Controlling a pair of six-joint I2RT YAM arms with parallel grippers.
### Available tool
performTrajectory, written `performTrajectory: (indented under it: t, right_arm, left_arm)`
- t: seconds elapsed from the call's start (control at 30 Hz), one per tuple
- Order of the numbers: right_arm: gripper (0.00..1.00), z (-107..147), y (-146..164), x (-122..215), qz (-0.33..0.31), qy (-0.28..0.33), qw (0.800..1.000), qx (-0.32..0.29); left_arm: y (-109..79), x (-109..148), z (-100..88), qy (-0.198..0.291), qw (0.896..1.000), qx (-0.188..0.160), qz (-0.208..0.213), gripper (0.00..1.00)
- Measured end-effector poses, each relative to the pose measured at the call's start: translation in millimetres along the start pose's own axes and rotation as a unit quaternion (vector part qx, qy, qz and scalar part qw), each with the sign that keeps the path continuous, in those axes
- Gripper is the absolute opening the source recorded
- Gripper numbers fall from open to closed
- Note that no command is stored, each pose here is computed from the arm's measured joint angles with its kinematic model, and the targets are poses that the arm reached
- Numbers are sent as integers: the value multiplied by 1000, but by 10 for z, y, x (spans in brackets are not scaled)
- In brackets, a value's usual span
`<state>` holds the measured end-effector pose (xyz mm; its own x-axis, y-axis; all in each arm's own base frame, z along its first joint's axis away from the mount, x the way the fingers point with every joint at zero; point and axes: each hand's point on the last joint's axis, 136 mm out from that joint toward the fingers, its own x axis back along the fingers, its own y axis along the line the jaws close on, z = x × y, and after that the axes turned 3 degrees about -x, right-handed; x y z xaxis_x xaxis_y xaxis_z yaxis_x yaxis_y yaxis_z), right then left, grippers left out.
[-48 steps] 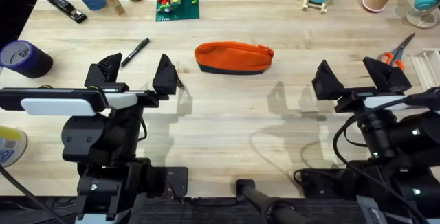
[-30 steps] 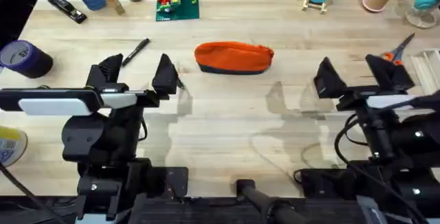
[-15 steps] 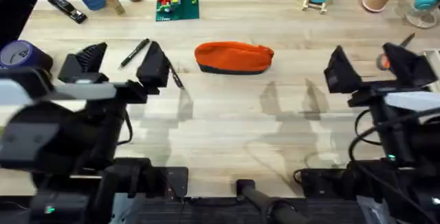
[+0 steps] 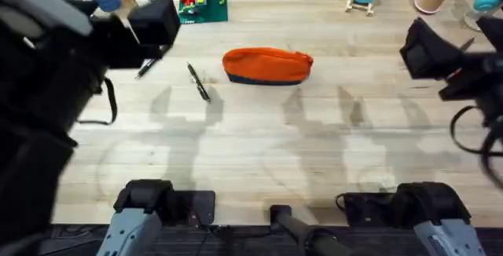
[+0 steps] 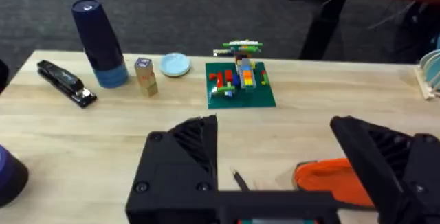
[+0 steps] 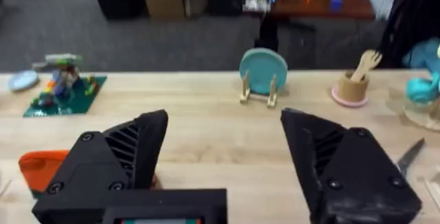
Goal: Unzip the bag, pick up the pens from the table one at a time and place them inside, then zip the bag closed.
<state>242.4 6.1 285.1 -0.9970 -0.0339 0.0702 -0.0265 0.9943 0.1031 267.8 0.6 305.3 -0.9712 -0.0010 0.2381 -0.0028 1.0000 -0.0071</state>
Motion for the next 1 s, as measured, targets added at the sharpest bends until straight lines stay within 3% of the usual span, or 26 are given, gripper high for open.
performTrajectory:
  t: [0.23,0.53,0.77,1.0]
  right_arm:
    - [995,-130,8,-199,11,111,994,-5]
    - [996,-5,-13,-470,26,252,967,-10]
    - [996,165,-34,-609,34,335,941,-12]
    - [996,251,-46,-717,36,355,934,-13]
  left_arm:
    - [-11,-152,9,100,995,-1,3,993]
    - [-95,-344,115,239,970,-24,34,993]
    - [-102,-489,153,283,957,-44,43,993]
    - [-99,-577,272,307,949,-54,47,993]
